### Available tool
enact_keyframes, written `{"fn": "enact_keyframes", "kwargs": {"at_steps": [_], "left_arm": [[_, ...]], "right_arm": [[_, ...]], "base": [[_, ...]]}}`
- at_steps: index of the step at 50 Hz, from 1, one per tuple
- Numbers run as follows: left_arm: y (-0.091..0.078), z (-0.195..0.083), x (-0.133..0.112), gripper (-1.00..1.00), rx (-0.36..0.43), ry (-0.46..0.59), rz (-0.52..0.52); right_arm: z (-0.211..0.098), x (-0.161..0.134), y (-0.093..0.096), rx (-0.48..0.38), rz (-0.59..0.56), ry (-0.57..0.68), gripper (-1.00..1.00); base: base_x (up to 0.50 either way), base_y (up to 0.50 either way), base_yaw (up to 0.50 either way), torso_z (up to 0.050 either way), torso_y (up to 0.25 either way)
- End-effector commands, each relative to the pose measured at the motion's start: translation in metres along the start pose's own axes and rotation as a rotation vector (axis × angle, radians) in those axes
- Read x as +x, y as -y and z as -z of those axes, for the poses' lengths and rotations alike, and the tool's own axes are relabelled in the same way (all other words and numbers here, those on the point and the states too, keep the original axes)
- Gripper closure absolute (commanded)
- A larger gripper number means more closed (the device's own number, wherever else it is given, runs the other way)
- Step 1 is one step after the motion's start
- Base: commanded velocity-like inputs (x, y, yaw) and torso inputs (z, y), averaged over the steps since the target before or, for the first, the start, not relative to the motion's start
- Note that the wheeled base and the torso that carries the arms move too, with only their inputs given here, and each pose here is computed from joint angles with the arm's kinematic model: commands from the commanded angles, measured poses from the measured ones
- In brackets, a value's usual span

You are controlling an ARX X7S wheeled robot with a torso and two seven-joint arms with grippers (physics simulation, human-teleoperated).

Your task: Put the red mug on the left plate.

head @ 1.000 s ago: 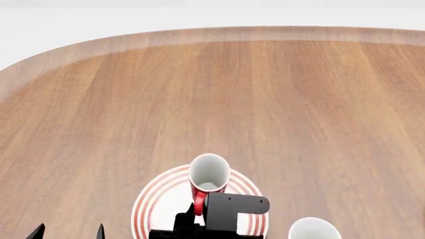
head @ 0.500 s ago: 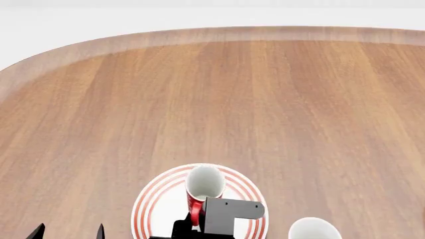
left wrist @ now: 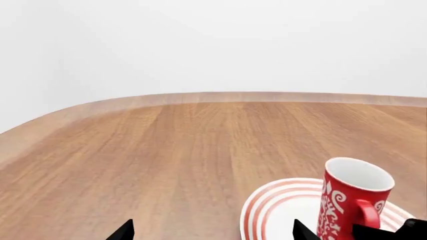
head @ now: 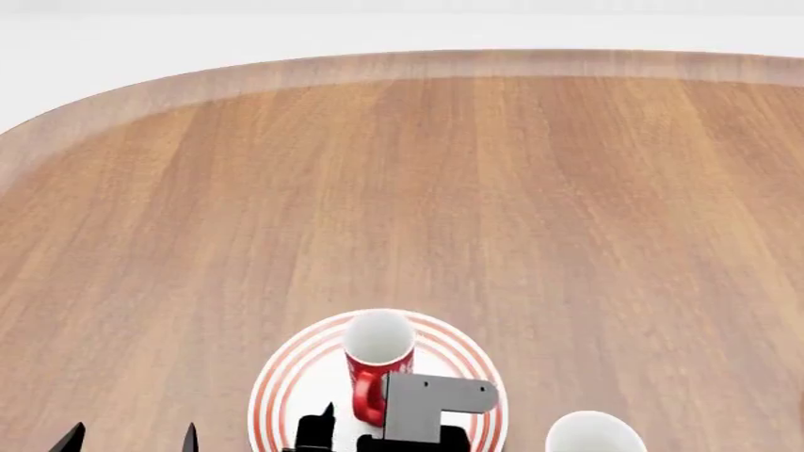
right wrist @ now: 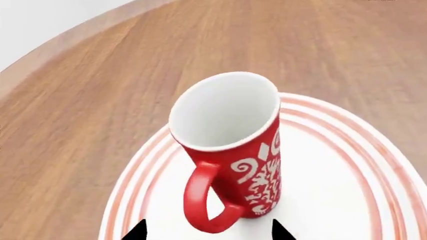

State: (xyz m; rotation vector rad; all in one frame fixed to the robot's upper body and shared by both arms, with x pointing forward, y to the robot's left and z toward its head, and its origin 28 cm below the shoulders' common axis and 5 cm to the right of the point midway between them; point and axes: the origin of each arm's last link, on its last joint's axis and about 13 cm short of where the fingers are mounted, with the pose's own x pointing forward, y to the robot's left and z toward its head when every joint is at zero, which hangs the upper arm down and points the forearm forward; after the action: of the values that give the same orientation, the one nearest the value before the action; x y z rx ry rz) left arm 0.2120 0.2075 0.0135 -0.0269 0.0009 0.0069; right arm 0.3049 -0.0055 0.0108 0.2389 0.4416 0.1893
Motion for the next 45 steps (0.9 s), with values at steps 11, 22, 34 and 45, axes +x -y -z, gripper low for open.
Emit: {"fn": "enact_keyframes", "kwargs": {"at_steps": [11, 22, 34, 45], "left_arm": [[-0.01, -0.04, -0.002, -1.0, -0.047, 0.099, -0.093], [-0.008, -0.094, -0.022, -1.0, -0.053, 0.233, -0.065], [0.0, -0.125, -0.038, -1.0, -0.05, 0.304, -0.022], [0.002, -0.143, -0.047, -1.0, -0.054, 0.345, -0.005]], "right_arm": [[-0.014, -0.03, -0.007, -0.031, -0.021, 0.111, -1.0], [-0.029, -0.059, -0.014, -0.046, -0.034, 0.208, -1.0], [-0.044, -0.086, -0.016, -0.043, -0.047, 0.303, -1.0], [-0.061, -0.119, -0.021, -0.053, -0.063, 0.426, -1.0]], "base": [[0.0, 0.0, 0.0, 0.0, 0.0], [0.0, 0.0, 0.0, 0.0, 0.0], [0.0, 0.0, 0.0, 0.0, 0.0], [0.0, 0.0, 0.0, 0.0, 0.0]]}}
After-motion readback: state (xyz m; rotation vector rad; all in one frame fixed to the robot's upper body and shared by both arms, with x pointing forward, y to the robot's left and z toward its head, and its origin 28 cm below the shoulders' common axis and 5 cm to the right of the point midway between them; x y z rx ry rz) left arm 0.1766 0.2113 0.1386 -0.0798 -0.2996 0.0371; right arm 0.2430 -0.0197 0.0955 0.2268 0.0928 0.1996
